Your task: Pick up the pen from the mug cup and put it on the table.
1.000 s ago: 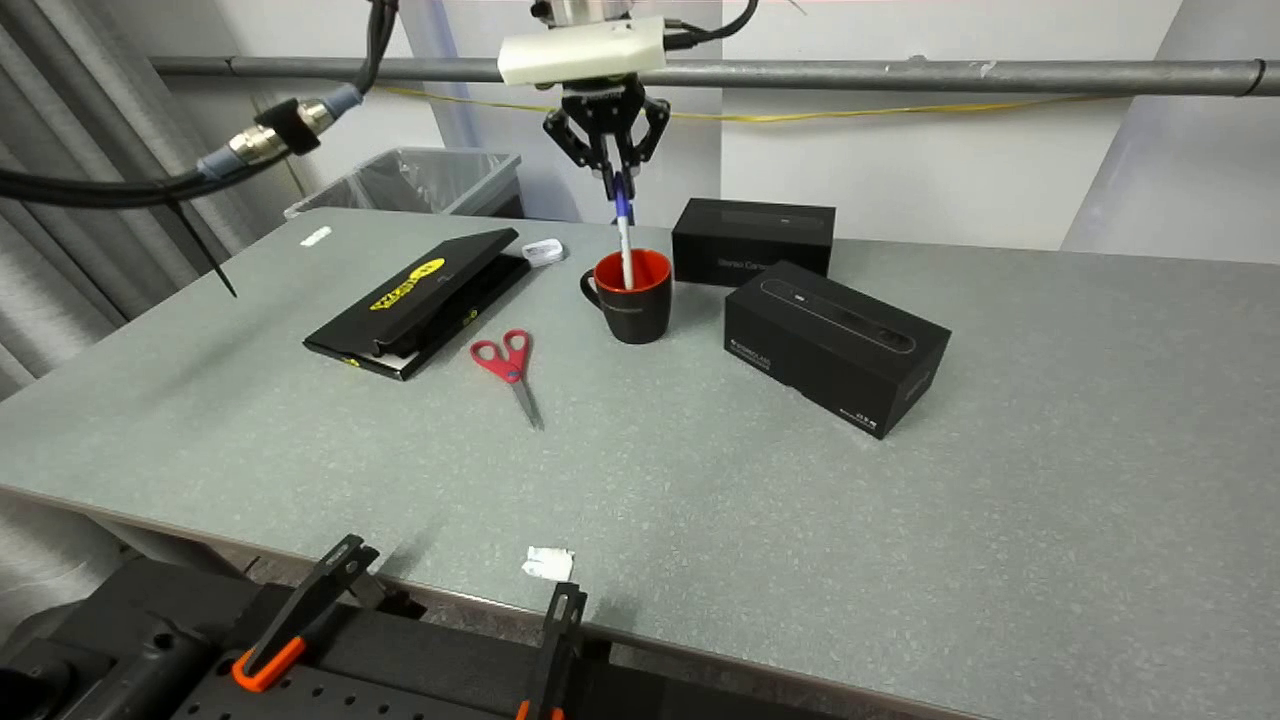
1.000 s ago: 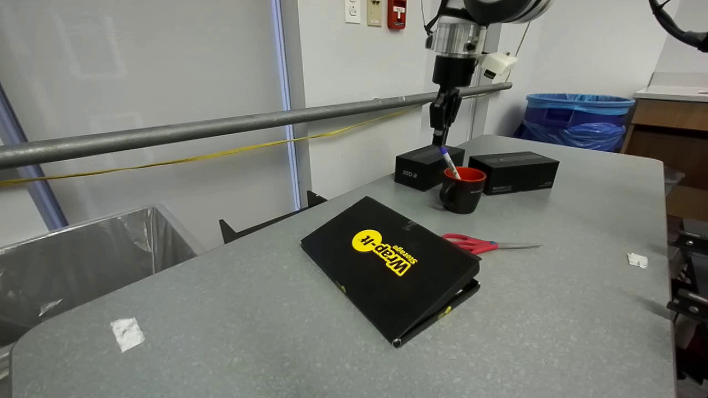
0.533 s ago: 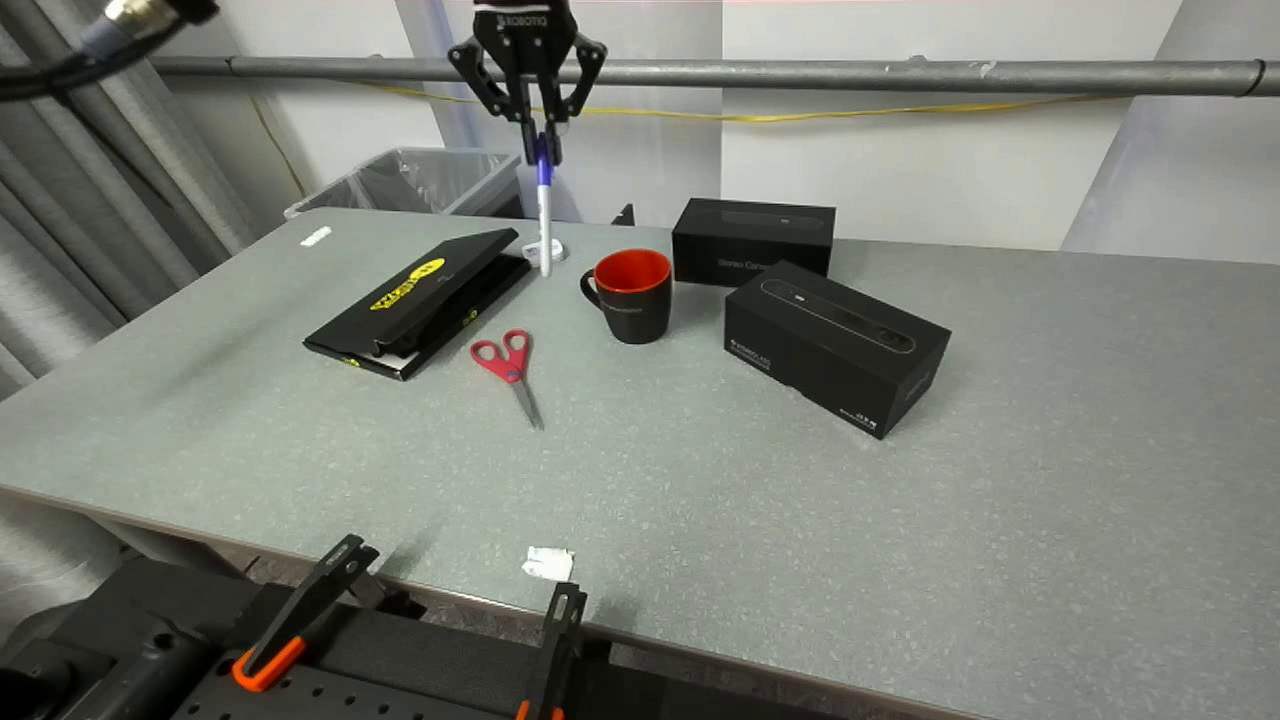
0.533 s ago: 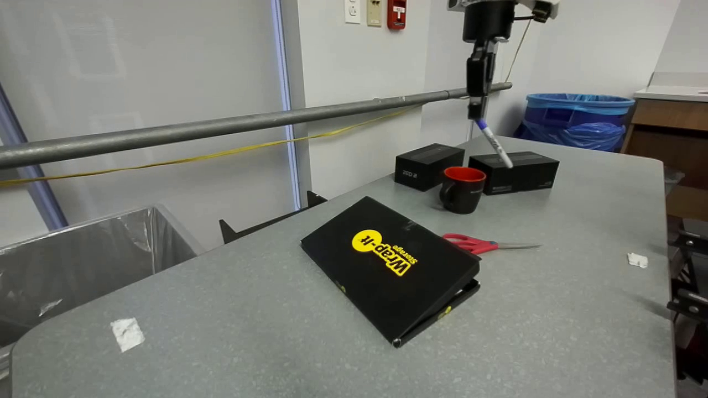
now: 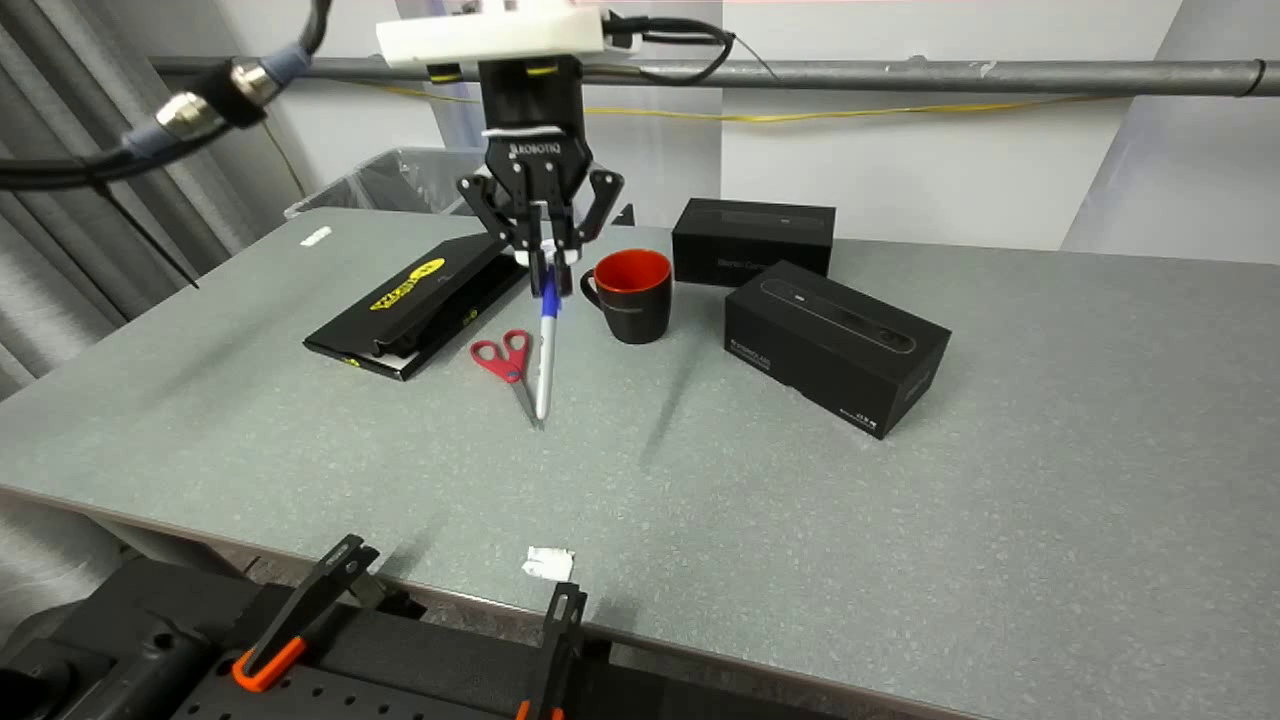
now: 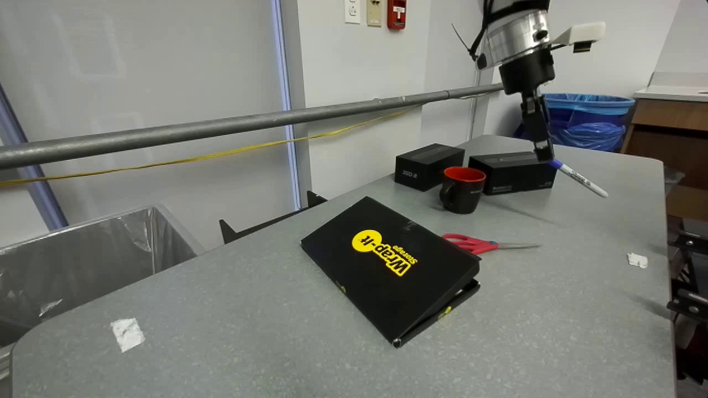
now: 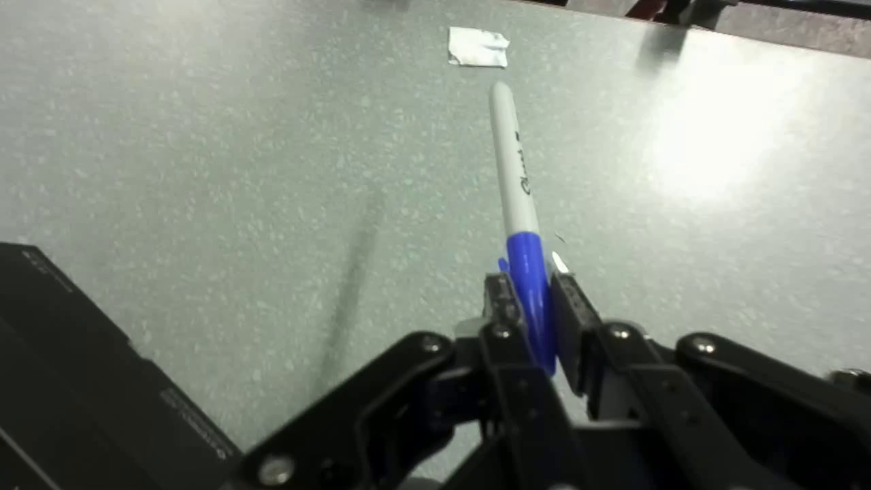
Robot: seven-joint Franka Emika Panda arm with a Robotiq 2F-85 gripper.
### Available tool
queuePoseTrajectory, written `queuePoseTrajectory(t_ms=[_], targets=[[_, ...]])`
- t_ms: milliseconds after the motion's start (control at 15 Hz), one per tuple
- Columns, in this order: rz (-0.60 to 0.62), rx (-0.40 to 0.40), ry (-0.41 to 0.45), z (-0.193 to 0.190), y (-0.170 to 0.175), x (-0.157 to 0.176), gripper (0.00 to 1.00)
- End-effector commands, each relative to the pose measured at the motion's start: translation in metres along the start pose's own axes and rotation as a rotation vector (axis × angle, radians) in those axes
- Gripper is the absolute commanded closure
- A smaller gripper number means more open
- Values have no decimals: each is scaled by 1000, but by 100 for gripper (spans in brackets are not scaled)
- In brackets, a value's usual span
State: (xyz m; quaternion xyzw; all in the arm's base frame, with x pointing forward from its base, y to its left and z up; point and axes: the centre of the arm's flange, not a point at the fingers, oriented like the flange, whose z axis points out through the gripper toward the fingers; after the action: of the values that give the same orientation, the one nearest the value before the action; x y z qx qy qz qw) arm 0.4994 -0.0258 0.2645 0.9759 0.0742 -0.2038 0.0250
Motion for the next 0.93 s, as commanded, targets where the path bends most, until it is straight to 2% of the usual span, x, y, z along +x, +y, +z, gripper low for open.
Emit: queuePoseTrajectory(t_ms=[0,267,667,733,800,867], targets=[[62,-34,-60,43,19,28,95],[97,-40,-50,72,34,56,95],[141,-50,-23,87,39,88,95],[147,-51,-24,88,38,91,70],[153,-53,-23,88,38,93,56],[156,-56,-21,88,37,94,49]])
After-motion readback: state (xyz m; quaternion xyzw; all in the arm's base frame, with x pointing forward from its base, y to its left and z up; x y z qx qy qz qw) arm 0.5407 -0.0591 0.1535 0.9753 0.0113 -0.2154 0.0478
